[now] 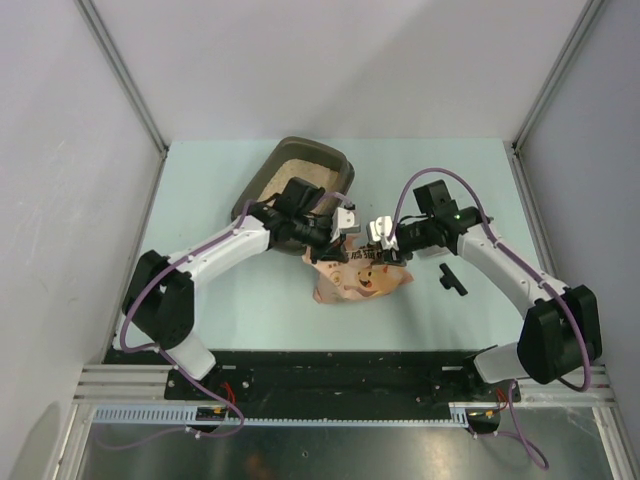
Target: Fill the litter box with clean litter
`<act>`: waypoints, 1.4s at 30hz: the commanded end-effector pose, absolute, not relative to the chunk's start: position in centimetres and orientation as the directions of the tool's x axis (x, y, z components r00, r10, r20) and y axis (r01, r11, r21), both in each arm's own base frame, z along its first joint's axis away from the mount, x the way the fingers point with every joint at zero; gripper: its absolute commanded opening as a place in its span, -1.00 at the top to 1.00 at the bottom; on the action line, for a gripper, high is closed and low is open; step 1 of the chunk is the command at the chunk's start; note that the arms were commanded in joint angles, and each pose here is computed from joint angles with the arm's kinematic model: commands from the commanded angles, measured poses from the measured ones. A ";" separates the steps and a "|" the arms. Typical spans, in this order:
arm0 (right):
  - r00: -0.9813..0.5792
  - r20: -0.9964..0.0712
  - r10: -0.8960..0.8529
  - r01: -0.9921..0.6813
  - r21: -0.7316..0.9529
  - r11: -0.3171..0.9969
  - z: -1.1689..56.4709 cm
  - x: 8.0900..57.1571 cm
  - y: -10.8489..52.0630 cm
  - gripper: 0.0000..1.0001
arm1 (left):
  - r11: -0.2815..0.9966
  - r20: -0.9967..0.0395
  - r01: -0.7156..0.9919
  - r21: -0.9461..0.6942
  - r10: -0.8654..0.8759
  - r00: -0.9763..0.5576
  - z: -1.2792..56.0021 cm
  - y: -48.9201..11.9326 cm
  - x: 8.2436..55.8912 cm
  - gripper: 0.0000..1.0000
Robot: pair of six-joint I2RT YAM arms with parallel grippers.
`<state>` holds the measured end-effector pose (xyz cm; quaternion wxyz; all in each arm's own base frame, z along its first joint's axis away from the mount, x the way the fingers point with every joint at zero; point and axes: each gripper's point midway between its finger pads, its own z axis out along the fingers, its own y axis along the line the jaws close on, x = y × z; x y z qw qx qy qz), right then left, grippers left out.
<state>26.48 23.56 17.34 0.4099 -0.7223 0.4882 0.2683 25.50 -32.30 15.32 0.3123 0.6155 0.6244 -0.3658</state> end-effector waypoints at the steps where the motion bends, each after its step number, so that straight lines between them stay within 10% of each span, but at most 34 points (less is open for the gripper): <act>1: 0.323 -0.801 -0.504 -0.946 -0.293 -0.140 16.3 27.0 23.5 -0.02 | -0.094 -0.891 0.993 -0.077 0.453 -0.027 19.1 -33.1 24.6 1.00; 9: 0.299 -0.808 -0.508 -0.953 -0.284 -0.110 16.0 27.8 23.8 0.03 | -0.098 -0.894 0.993 -0.072 0.449 -0.021 19.2 -33.1 24.7 1.00; 15: 0.234 -0.815 -0.530 -0.970 -0.233 -0.070 15.7 27.8 22.5 0.64 | -0.076 -0.878 0.997 -0.018 0.478 0.021 18.5 -32.4 25.2 0.94; 26: 0.046 -0.841 -0.539 -0.994 -0.092 0.060 16.2 27.2 20.5 0.84 | 0.014 -0.808 1.000 -0.011 0.589 -0.017 14.6 -27.3 24.9 0.43; 30: -0.005 -0.851 -0.525 -0.993 -0.060 0.106 16.7 27.7 21.5 1.00 | -0.010 -0.818 0.999 -0.041 0.574 -0.027 14.7 -27.4 24.3 0.98; 42: -0.226 -0.863 -0.451 -0.972 0.168 0.166 16.2 27.6 20.2 1.00 | 0.143 -0.854 0.984 -0.104 0.494 -0.162 16.2 -23.2 27.2 1.00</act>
